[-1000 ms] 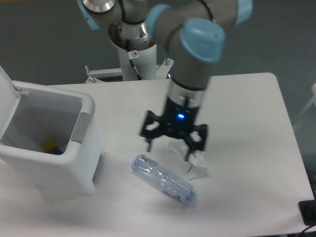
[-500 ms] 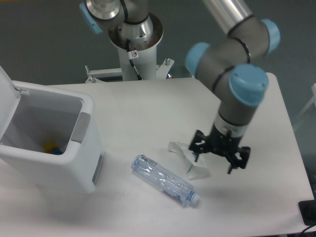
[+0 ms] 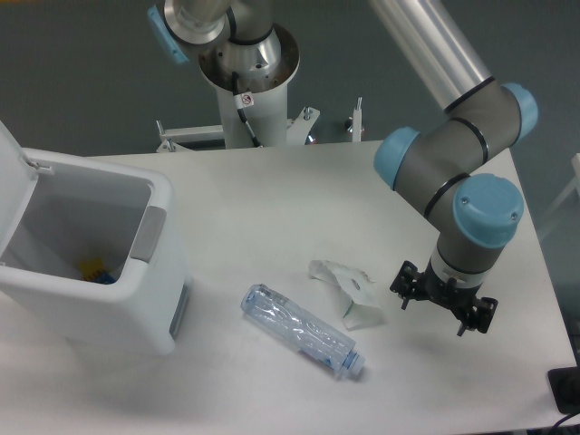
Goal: Open the trash can
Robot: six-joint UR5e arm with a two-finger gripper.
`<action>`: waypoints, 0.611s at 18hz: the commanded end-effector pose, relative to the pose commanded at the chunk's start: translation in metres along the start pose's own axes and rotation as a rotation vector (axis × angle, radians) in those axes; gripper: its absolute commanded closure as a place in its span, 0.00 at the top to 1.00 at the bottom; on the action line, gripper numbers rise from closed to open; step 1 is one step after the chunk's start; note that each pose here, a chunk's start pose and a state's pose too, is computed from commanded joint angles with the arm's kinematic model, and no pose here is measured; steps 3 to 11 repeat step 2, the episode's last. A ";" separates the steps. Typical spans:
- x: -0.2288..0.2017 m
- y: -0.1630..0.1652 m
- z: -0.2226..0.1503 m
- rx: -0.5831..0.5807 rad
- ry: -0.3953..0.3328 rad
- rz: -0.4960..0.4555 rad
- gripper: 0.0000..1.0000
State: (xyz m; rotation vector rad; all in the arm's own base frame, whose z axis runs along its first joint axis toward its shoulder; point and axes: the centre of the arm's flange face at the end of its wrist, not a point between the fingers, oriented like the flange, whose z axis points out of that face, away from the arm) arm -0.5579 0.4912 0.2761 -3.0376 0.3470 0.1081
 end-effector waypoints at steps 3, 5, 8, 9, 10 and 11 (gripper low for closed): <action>0.000 0.001 0.000 -0.006 -0.002 0.003 1.00; 0.000 0.001 0.000 -0.006 -0.002 0.003 1.00; 0.000 0.001 0.000 -0.006 -0.002 0.003 1.00; 0.000 0.001 0.000 -0.006 -0.002 0.003 1.00; 0.000 0.001 0.000 -0.006 -0.002 0.003 1.00; 0.000 0.001 0.000 -0.006 -0.002 0.003 1.00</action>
